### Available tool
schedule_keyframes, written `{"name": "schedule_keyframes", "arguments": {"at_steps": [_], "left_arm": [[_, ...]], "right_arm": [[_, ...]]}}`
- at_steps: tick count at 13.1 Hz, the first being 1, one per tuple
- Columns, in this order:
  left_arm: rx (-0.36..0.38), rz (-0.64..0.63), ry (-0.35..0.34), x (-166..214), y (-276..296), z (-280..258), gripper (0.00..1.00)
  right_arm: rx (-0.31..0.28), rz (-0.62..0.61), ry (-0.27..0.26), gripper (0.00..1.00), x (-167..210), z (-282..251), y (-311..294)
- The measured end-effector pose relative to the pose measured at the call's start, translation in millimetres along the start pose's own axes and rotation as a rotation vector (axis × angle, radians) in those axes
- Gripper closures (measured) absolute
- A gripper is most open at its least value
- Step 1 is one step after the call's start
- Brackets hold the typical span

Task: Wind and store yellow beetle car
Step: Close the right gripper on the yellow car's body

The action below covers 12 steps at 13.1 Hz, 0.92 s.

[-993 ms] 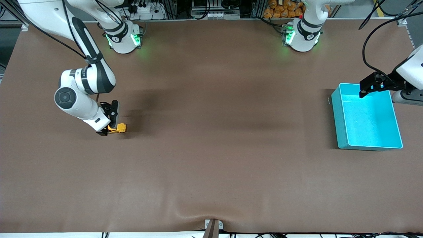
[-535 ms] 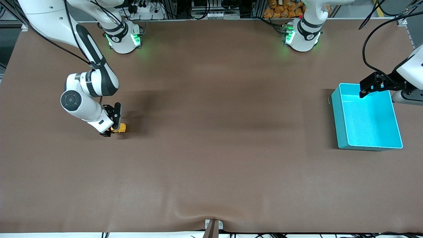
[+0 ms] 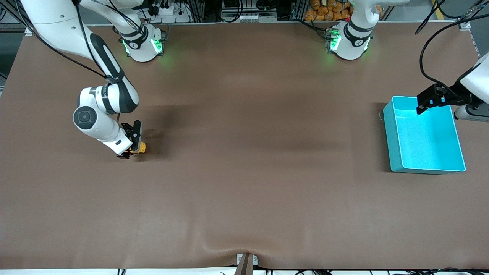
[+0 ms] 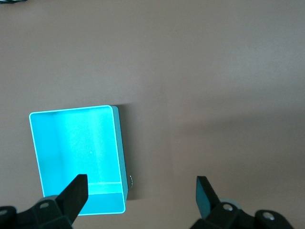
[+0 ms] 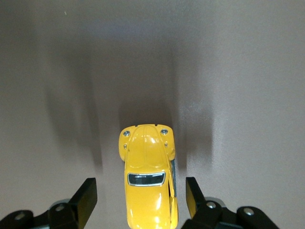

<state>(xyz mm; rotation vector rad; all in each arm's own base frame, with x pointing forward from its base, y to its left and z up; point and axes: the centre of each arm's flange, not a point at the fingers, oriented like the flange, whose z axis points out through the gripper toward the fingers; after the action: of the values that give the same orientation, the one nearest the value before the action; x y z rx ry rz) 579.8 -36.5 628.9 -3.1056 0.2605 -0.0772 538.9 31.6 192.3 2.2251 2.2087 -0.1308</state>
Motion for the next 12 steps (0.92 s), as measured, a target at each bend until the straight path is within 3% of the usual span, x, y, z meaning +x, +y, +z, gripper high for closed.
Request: {"name": "schedule_keyframes", "arguments": {"at_steps": [3,5,6,7,12], "left_arm": [[0.002,-0.007,0.017,1,-4,-2,0.0],[0.002,-0.008,0.019,2,-5,-2,0.0],[0.002,-0.009,0.019,1,-5,-2,0.0],[0.003,-0.011,0.019,1,-6,-2,0.0],[0.003,-0.023,0.02,1,-13,-2,0.0]], "right_arm": [[0.001,0.002,-0.001,0.22,-2,6,-1],[0.0,0.002,0.0,0.39,-1,7,-1],[0.0,0.001,0.0,0.39,-1,7,-1],[0.0,0.001,0.0,0.47,-1,7,-1],[-0.001,-0.009,-0.001,0.55,3,7,-1]]}}
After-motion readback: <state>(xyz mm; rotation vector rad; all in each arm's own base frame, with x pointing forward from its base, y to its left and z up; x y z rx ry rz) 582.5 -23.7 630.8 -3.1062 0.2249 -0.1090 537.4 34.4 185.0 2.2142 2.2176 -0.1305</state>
